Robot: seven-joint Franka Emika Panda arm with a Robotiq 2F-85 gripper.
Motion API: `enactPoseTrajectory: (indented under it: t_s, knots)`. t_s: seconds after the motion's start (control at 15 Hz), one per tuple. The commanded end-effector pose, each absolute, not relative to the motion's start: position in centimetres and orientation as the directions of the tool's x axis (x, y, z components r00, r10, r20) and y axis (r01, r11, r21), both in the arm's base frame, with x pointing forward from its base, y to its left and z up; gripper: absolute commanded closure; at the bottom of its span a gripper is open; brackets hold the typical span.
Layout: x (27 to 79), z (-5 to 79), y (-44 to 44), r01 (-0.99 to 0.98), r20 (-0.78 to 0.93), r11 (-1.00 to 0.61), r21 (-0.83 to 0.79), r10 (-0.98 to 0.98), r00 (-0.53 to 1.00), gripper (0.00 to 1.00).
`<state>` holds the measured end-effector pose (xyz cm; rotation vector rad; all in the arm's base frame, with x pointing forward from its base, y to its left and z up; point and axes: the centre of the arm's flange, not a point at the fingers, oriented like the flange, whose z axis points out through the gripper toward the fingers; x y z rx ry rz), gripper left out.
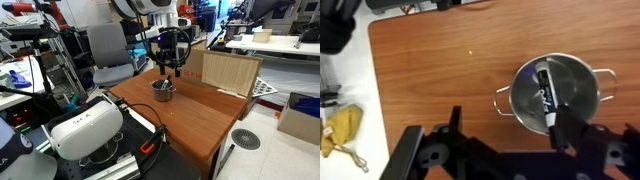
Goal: Remove the marker from the mug cup and place it on the table
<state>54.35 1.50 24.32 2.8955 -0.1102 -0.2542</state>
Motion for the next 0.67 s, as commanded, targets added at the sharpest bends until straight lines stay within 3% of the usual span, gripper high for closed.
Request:
enactPoseTrajectory:
  t_s: [0.0, 0.6]
  knots:
    - [55.2, 23.6, 3.2, -0.009, -0.158, -0.968, 0.251, -0.051, 0.986, 0.0]
    - [56.1, 21.7, 6.7, 0.038, -0.166, -0.968, 0.25, -0.005, 0.986, 0.0]
